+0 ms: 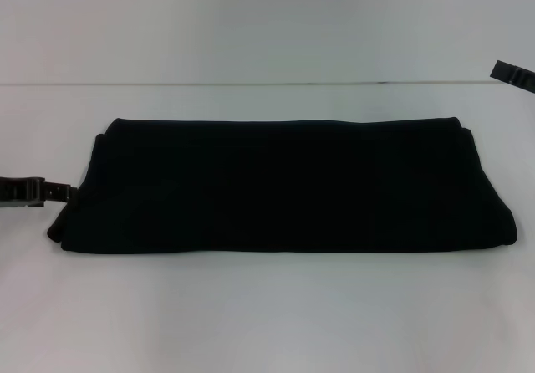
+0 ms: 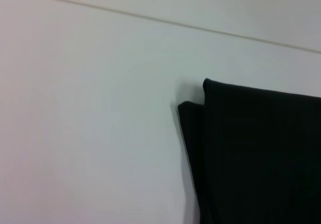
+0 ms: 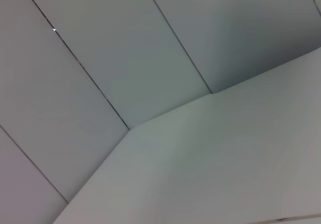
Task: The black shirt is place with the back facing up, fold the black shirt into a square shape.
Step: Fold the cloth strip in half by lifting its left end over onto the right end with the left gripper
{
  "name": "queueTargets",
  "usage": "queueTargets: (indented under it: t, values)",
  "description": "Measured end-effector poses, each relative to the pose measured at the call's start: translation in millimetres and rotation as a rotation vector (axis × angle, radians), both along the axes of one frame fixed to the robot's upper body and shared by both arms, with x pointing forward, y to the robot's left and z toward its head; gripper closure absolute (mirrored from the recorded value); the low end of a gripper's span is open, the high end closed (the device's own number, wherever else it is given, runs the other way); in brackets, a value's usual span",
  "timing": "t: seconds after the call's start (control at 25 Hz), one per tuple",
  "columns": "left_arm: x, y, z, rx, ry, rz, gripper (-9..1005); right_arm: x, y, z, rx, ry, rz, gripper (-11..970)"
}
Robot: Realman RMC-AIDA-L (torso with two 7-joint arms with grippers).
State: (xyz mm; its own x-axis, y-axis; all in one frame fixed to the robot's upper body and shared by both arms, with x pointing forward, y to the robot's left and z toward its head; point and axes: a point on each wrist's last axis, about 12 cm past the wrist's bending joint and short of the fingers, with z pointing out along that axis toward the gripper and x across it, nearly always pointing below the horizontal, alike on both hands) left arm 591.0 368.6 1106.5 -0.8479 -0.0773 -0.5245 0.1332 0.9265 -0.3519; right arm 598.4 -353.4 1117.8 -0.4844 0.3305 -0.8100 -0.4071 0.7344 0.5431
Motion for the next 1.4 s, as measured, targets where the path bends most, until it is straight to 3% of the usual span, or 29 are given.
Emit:
queueTargets:
  t: [0.88, 1.4]
  values:
    - [-5.8, -10.2, -13.0, -0.031, 0.061, 0.003, 364, -0.5, -1.2, 0.7, -0.001, -0.001, 0.004, 225]
    - [-3.7, -4.7, -8.6, 0.003, 0.044, 0.010, 364, -2.6, -2.8, -0.6, 0.004, 0.005, 0.001, 225]
